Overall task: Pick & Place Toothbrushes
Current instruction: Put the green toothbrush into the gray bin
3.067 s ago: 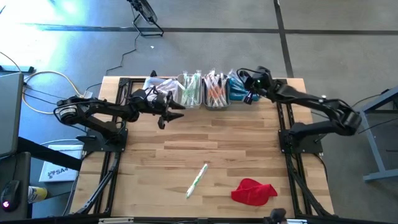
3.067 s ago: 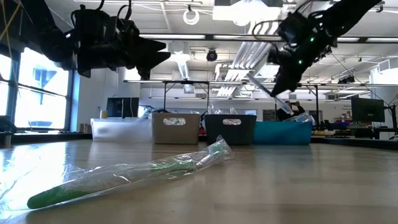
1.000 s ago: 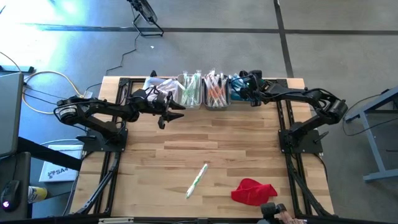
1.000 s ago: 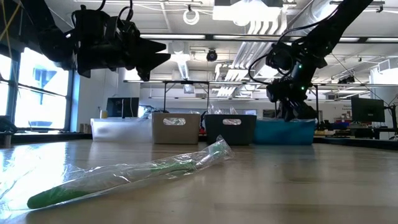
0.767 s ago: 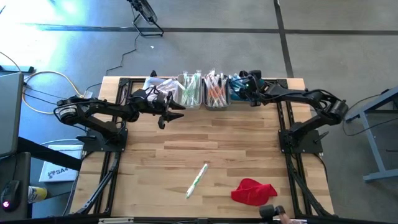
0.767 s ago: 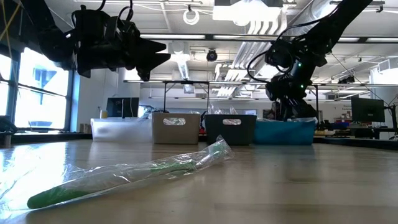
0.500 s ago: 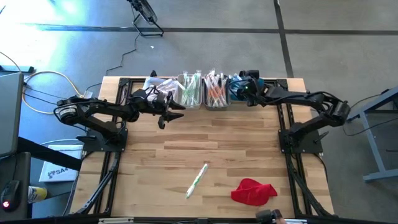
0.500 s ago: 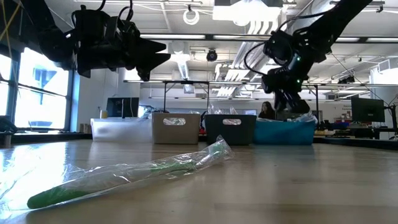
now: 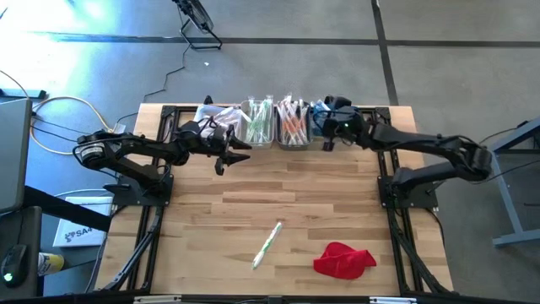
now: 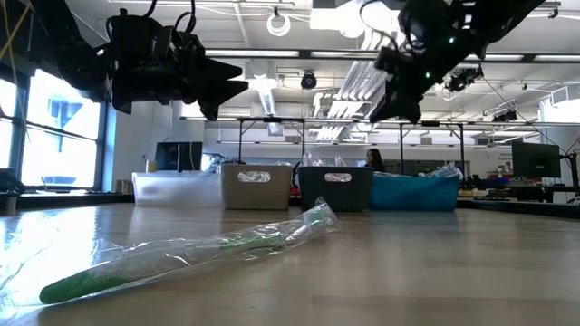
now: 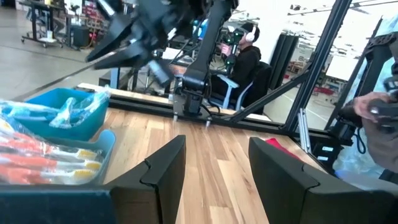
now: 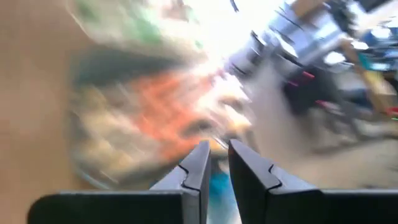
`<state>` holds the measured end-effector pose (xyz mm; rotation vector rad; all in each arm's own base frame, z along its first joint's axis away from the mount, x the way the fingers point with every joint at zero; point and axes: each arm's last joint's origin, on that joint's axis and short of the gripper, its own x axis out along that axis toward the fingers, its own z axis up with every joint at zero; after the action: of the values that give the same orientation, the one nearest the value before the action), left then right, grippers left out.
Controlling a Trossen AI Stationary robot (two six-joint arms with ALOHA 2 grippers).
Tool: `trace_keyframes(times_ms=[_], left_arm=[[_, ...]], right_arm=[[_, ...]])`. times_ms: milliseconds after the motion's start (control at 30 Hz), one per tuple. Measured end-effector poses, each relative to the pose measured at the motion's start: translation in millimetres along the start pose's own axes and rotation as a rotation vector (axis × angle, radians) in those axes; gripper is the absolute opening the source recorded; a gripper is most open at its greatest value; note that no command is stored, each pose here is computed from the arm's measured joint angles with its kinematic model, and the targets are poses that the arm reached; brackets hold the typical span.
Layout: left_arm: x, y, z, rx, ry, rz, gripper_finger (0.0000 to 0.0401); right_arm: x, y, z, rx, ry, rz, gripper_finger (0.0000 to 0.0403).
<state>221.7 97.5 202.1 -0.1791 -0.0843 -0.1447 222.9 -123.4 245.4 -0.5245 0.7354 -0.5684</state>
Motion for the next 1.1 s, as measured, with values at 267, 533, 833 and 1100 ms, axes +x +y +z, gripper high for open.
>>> trace_keyframes(times_ms=[267, 533, 833, 1100], left_arm=[[-0.1, 0.8, -3.3, -0.021, 0.03, 0.007, 0.0173], [-0.3, 1.7, -7.8, -0.054, 0.07, 0.015, 0.0173], [0.8, 0.3, -10.3, -0.146, 0.087, 0.023, 0.0173], [20.4, -32.9, -17.9, -0.113, 0.084, 0.031, 0.0173]], right_arm=[[-24.4, 10.8, 18.8, 0.336, -0.232, 0.315, 0.005], [-37.5, 33.0, 31.1, 0.458, -0.281, 0.592, 0.005], [-53.3, 57.6, 44.7, 0.362, -0.349, 0.723, 0.005], [-56.8, 60.7, 49.1, 0.333, -0.393, 0.729, 0.005]])
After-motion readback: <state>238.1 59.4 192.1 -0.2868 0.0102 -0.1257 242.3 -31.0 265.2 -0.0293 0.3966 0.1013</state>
